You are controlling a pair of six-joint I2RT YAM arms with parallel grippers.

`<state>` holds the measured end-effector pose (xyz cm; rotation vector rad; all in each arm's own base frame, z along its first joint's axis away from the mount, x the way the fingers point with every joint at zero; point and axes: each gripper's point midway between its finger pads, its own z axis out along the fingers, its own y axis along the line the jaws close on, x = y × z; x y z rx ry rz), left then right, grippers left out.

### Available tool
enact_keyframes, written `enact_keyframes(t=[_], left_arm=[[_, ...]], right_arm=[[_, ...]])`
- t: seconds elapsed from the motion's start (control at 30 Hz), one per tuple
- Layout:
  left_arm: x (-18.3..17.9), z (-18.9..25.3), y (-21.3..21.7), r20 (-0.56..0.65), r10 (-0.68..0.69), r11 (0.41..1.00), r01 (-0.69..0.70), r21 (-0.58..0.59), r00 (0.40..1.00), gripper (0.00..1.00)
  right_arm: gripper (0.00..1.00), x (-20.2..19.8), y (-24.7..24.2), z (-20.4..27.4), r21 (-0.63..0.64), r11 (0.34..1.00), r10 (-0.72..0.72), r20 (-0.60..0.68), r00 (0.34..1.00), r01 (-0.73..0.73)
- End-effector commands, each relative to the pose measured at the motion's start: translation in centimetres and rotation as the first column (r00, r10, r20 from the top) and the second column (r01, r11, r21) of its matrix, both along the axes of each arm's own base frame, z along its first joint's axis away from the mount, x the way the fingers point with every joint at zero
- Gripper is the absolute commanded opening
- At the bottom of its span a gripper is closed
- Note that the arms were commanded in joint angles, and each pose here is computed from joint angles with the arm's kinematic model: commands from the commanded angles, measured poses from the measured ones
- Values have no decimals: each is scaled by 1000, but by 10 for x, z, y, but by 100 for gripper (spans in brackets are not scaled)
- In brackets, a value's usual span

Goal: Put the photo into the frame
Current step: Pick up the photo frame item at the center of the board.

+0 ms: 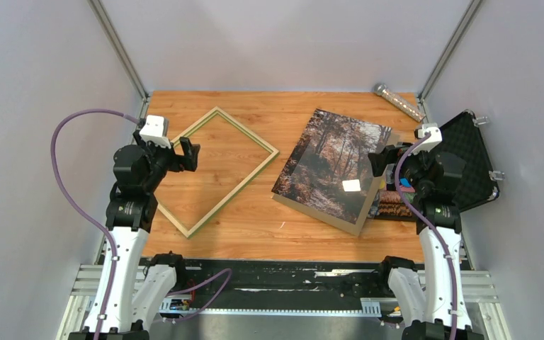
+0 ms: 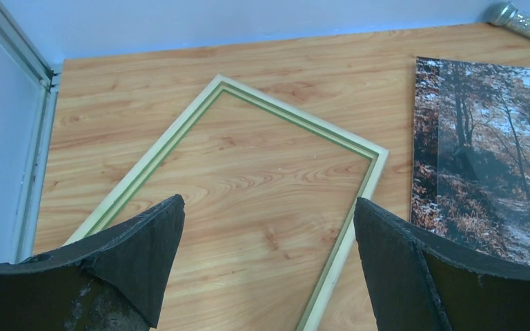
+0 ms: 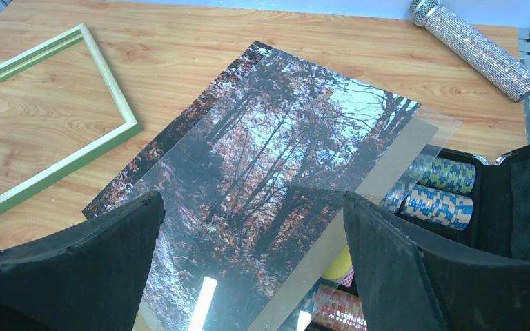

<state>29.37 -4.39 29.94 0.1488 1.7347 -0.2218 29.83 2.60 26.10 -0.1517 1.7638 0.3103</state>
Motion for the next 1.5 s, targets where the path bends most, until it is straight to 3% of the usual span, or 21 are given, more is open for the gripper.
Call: enact_keyframes(t=[0.0,0.43,0.67,0.83,1.07,1.27,1.47], left_arm=[[1,15,-1,59,-13,1000,13,-3,998,100],[3,14,-7,15,-60,998,59,25,998,100],[16,16,-38,-58,-215,977,215,-17,975,100],[42,-11,-70,-170,-292,956,293,-19,941,100],[59,-41,-154,-279,-450,890,452,-59,848,100],[74,-82,-230,-416,-565,816,558,-153,712,100],[84,-103,-298,-469,-656,737,635,-230,591,100]], right_arm=[[100,2,0,5,-22,1000,8,25,1000,-8],[100,6,-4,-1,-18,1000,-7,1,1000,7],[100,22,-31,-20,10,986,-164,-82,983,166],[100,32,-47,-34,33,967,-246,-145,958,254],[98,28,-75,-69,102,936,-304,-246,920,336],[98,28,-86,-86,122,926,-310,-299,903,358],[97,32,-87,-106,132,924,-294,-354,888,359]])
